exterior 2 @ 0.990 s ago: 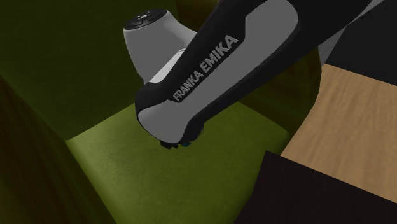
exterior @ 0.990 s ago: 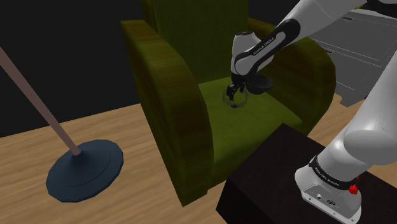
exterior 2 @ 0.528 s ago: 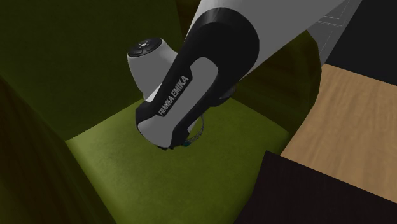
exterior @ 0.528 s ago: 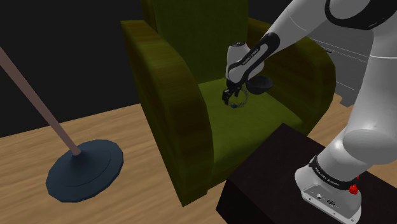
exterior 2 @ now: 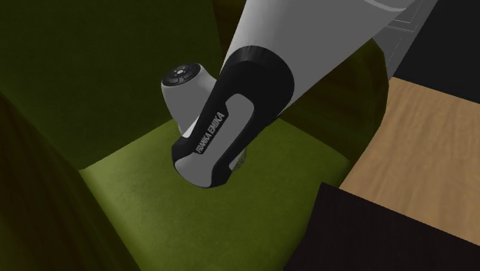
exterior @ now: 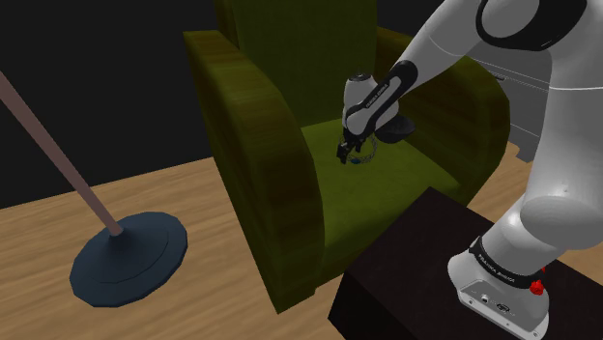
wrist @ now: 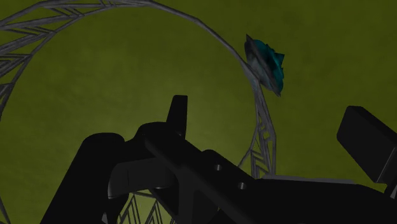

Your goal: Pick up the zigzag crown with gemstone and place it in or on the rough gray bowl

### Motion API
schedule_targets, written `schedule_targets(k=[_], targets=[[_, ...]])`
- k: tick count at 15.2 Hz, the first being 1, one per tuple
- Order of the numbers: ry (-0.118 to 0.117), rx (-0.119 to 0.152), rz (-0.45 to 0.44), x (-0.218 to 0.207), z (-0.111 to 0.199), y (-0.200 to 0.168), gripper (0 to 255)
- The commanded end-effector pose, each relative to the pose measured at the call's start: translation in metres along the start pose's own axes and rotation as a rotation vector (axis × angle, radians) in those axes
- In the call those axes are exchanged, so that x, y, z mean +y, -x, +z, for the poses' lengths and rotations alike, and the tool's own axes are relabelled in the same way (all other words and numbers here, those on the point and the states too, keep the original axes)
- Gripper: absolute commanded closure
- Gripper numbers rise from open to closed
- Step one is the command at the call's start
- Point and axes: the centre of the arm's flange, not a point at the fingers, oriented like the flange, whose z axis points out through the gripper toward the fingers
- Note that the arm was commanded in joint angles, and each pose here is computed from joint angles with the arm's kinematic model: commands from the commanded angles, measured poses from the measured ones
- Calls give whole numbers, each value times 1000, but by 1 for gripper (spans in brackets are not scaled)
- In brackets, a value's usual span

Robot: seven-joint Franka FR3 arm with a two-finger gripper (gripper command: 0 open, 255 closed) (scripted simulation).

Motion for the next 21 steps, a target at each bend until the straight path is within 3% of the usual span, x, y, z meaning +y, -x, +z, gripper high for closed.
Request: schedule_targets(k=[1,4,5,14,21], targets=[[0,0,0,0,0,0,0],[0,0,0,0,0,0,0],[0,0,0,0,0,0,255],[0,0,0,0,0,0,255],[0,0,0,5,-36,1,255]])
